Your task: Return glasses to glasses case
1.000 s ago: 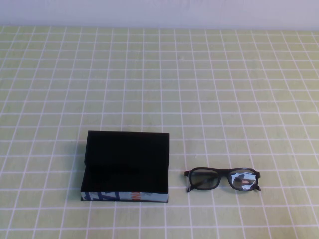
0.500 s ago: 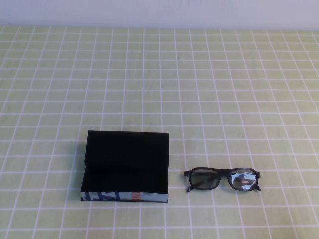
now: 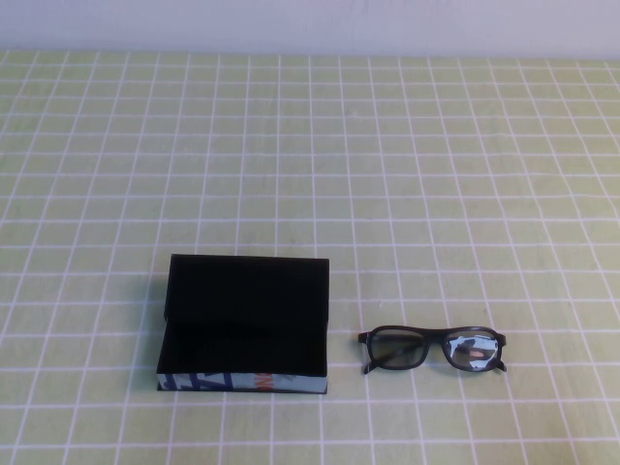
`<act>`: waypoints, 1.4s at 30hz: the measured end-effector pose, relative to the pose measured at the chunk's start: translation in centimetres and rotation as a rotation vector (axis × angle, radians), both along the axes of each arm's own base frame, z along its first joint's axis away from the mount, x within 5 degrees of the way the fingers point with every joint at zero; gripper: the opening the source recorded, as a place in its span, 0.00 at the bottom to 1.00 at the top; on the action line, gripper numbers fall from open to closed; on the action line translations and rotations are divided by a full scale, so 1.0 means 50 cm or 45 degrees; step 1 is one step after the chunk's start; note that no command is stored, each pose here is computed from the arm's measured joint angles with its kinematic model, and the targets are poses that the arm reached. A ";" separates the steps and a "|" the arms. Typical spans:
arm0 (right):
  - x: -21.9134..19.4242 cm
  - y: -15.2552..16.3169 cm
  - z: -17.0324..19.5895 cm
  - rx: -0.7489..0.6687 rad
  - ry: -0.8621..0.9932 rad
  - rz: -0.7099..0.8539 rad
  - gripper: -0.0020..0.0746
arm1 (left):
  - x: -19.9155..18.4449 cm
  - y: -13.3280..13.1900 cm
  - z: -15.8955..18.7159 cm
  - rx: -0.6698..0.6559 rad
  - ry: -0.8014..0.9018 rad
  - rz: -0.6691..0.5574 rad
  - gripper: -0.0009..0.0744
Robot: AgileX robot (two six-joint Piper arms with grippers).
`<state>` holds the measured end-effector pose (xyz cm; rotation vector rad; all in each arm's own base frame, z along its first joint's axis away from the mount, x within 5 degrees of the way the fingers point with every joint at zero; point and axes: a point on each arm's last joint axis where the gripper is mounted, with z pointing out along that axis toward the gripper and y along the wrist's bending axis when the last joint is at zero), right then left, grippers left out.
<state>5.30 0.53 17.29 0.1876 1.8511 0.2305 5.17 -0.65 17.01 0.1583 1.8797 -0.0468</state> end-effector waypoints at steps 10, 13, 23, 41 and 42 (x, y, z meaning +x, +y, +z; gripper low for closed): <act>0.000 0.000 0.000 0.000 0.000 0.000 0.01 | 0.000 0.000 0.000 0.000 0.000 0.000 0.01; 0.000 0.000 0.000 0.000 0.000 0.000 0.01 | 0.000 0.000 0.000 0.000 0.000 0.000 0.01; 0.000 0.000 0.000 0.000 0.000 0.000 0.01 | 0.000 0.000 0.000 0.000 0.000 0.000 0.01; 0.002 0.013 0.014 0.368 -0.064 0.005 0.01 | 0.000 0.000 0.000 0.000 0.000 0.000 0.01; 0.003 0.015 0.019 0.456 -0.086 0.001 0.01 | 0.000 0.000 0.000 0.000 0.000 0.000 0.01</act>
